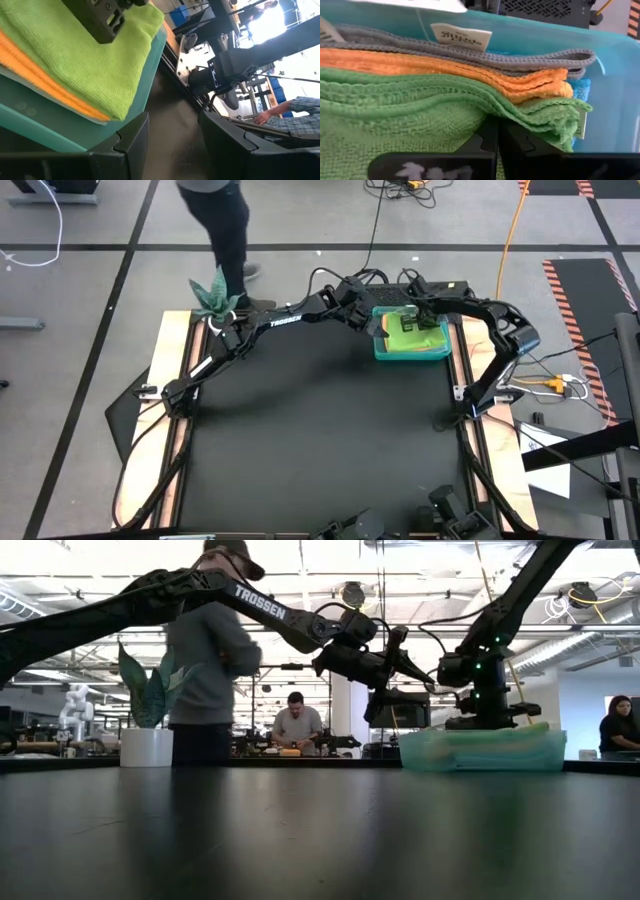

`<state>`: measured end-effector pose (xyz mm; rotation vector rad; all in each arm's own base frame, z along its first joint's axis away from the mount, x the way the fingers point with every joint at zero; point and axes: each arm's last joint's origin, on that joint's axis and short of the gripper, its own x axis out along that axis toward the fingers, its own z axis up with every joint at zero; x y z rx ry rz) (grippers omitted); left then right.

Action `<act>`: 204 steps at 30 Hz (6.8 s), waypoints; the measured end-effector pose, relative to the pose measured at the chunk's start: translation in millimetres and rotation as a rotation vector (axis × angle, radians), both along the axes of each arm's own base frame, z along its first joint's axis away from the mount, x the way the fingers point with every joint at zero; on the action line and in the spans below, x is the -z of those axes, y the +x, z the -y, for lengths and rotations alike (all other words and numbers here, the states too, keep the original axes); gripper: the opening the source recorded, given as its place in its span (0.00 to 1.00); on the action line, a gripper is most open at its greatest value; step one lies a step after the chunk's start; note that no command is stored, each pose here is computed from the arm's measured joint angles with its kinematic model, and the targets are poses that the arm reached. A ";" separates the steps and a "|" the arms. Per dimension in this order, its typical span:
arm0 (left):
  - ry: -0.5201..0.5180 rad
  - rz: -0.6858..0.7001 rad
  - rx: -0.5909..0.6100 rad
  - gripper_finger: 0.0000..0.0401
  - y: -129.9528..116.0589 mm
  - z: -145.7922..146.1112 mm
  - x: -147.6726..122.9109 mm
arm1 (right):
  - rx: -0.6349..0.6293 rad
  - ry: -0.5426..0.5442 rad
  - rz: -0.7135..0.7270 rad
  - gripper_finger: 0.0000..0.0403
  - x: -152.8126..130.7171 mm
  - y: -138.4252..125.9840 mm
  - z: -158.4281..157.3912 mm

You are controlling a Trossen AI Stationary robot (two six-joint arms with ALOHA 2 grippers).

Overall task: Fold microfiber towels
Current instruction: Put the stacked microfiber towels into the green bin, then return to Home Position

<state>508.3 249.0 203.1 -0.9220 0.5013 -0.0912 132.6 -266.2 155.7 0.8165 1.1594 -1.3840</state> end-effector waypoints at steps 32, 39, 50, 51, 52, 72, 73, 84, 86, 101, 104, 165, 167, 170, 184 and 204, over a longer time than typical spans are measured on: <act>-0.003 0.002 0.018 0.45 0.9 2.3 0.5 | -0.118 0.103 -0.102 0.00 -39.6 0.3 -73.9; -0.019 0.000 0.048 0.45 2.9 8.0 1.5 | -0.111 0.130 -0.164 0.00 -22.3 2.8 -74.0; -0.021 -0.013 0.067 0.45 1.9 9.2 3.2 | -0.053 0.001 -0.112 0.00 -44.4 1.3 -82.4; -0.020 -0.013 0.067 0.45 1.9 9.2 3.2 | -0.049 -0.002 -0.114 0.00 -45.0 0.9 -82.7; -0.019 -0.013 0.067 0.45 1.9 9.2 3.2 | -0.041 -0.009 -0.124 0.00 -45.1 0.4 -82.7; -0.065 -0.014 0.140 0.45 -0.2 12.1 3.8 | -0.015 0.144 -0.318 0.00 -2.7 9.7 -75.9; -0.064 -0.021 0.142 0.45 -0.9 12.5 3.6 | -0.015 0.131 -0.308 0.00 -3.2 10.3 -75.1; 0.036 -0.041 0.098 0.45 -15.4 4.1 -18.2 | -0.039 -0.087 -0.049 0.00 -60.8 22.2 -78.6; 0.045 -0.033 0.091 0.45 -17.3 1.2 -21.5 | -0.085 -0.147 0.106 0.00 -66.9 36.3 -76.8; 0.187 -0.114 0.075 0.45 -46.9 -2.4 -56.7 | -0.125 -0.229 0.378 0.00 -23.0 73.1 -24.1; 0.222 -0.135 0.068 0.45 -52.5 -1.9 -63.5 | -0.111 -0.227 0.413 0.00 -17.2 73.1 -16.6; 0.785 0.074 -0.088 0.45 -197.9 189.1 -203.5 | -1.397 -0.703 1.191 0.00 -156.3 89.6 -215.9; 0.786 0.108 -0.105 0.45 -216.2 203.1 -188.8 | -1.408 -0.674 1.240 0.00 -154.7 93.7 -224.8; 0.788 0.165 -0.151 0.45 -245.8 218.4 -173.3 | -1.444 -0.592 1.256 0.00 -147.3 94.8 -233.9; 0.669 0.238 -0.222 0.17 -330.4 245.9 -88.3 | -1.287 -0.371 1.254 0.00 -59.8 63.1 -246.5; 0.619 0.349 -0.210 0.00 -382.0 249.2 4.3 | -1.167 -0.525 1.294 0.00 -3.9 6.1 -250.8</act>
